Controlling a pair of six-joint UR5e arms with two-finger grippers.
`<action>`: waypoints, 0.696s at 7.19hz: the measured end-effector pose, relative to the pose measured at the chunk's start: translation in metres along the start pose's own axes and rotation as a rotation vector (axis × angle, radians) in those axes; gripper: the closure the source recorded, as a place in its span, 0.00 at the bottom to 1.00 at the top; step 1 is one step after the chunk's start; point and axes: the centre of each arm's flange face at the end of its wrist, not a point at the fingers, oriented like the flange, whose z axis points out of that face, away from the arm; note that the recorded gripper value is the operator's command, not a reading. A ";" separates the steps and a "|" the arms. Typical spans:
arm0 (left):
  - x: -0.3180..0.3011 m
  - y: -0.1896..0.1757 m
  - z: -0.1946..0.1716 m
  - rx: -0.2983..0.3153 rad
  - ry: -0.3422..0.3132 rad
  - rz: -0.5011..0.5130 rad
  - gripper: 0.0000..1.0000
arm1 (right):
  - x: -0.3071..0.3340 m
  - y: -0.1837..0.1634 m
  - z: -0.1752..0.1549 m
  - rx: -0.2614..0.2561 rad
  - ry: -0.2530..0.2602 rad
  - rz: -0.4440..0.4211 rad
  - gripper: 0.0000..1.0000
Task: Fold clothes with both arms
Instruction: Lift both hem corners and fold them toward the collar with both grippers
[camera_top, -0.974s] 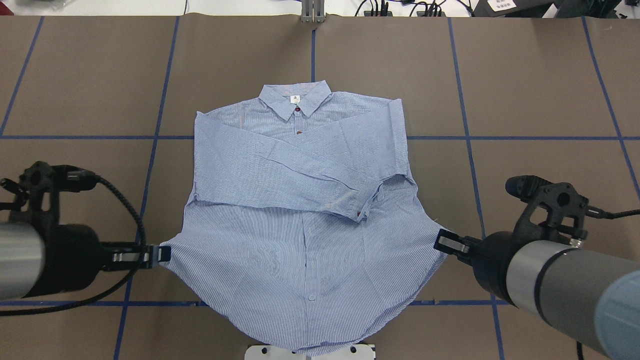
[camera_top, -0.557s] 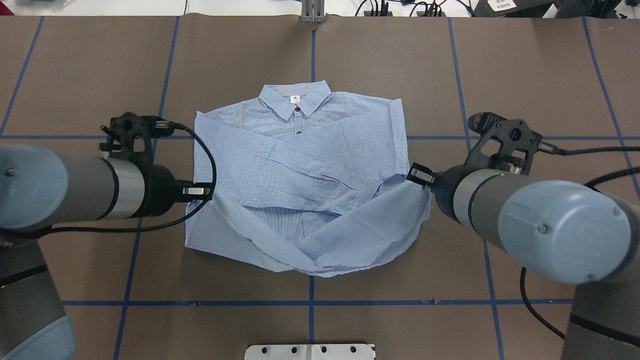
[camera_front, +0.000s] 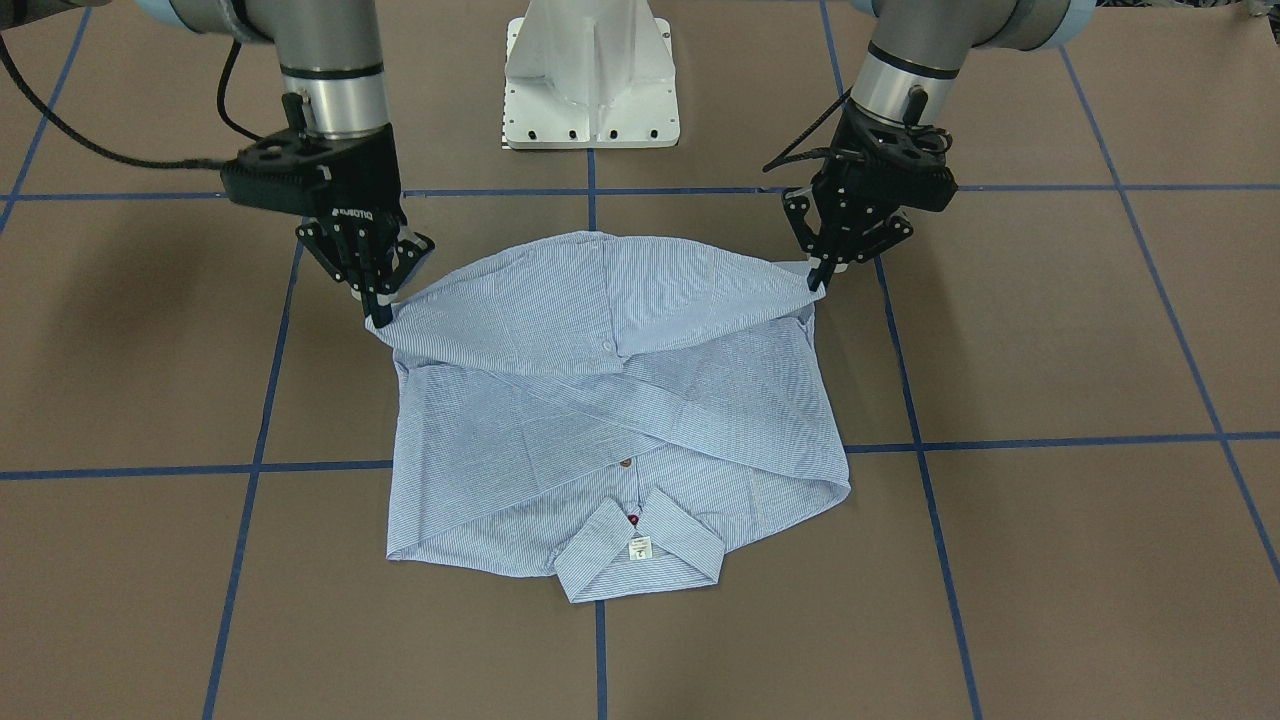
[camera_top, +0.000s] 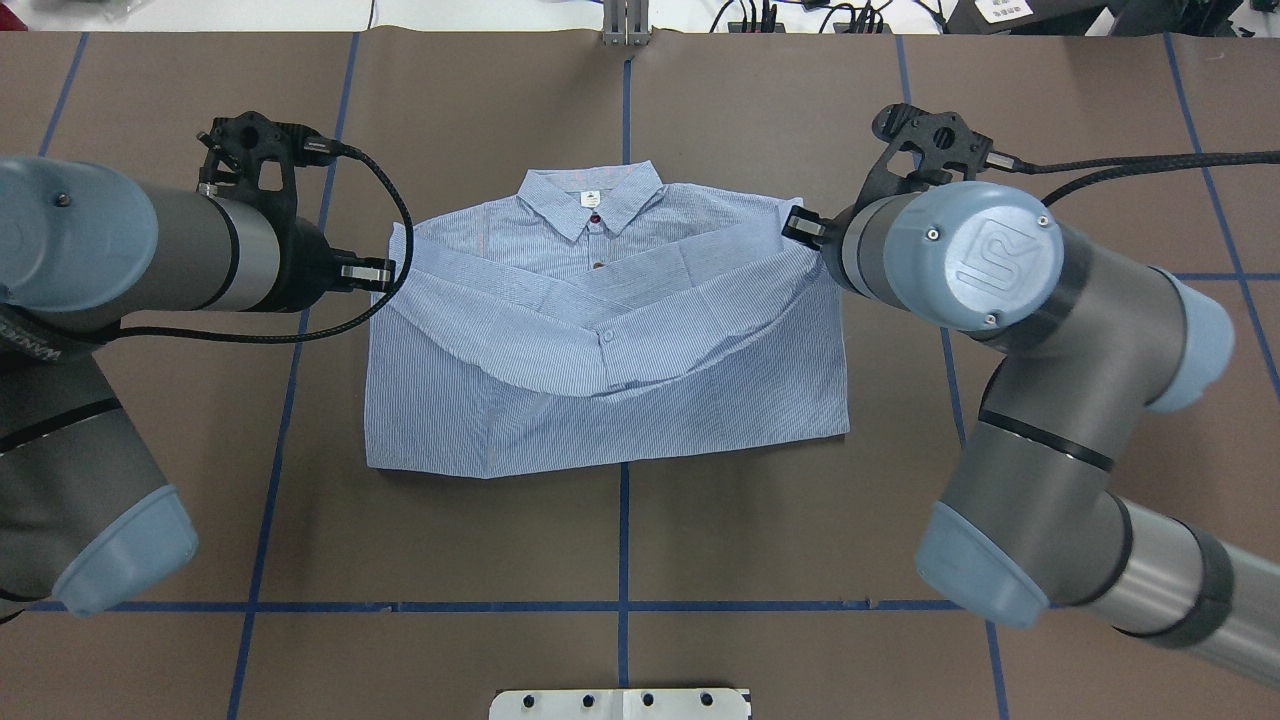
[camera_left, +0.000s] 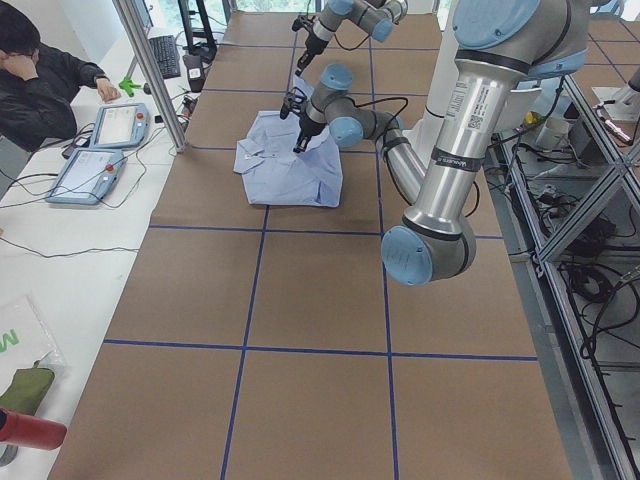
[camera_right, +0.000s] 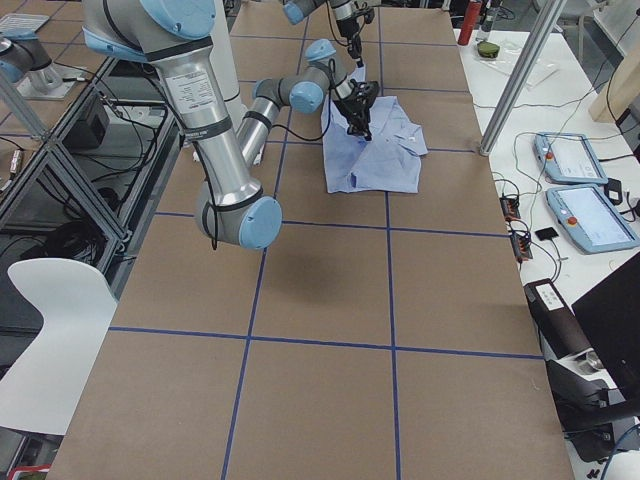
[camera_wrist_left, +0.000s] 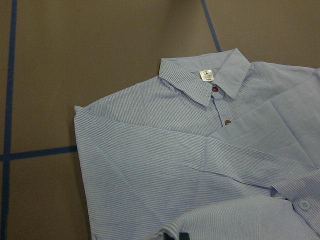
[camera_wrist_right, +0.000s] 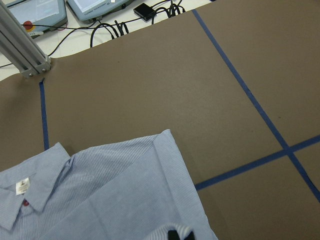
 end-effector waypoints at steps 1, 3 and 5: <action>-0.009 -0.009 0.017 0.001 -0.025 0.001 1.00 | -0.017 -0.008 0.035 0.010 0.001 -0.002 1.00; -0.021 -0.023 0.074 0.007 -0.040 -0.002 1.00 | -0.040 -0.014 0.080 0.005 0.018 -0.026 1.00; -0.040 -0.031 0.133 0.016 -0.044 -0.007 1.00 | -0.033 -0.021 0.121 0.007 0.002 -0.053 1.00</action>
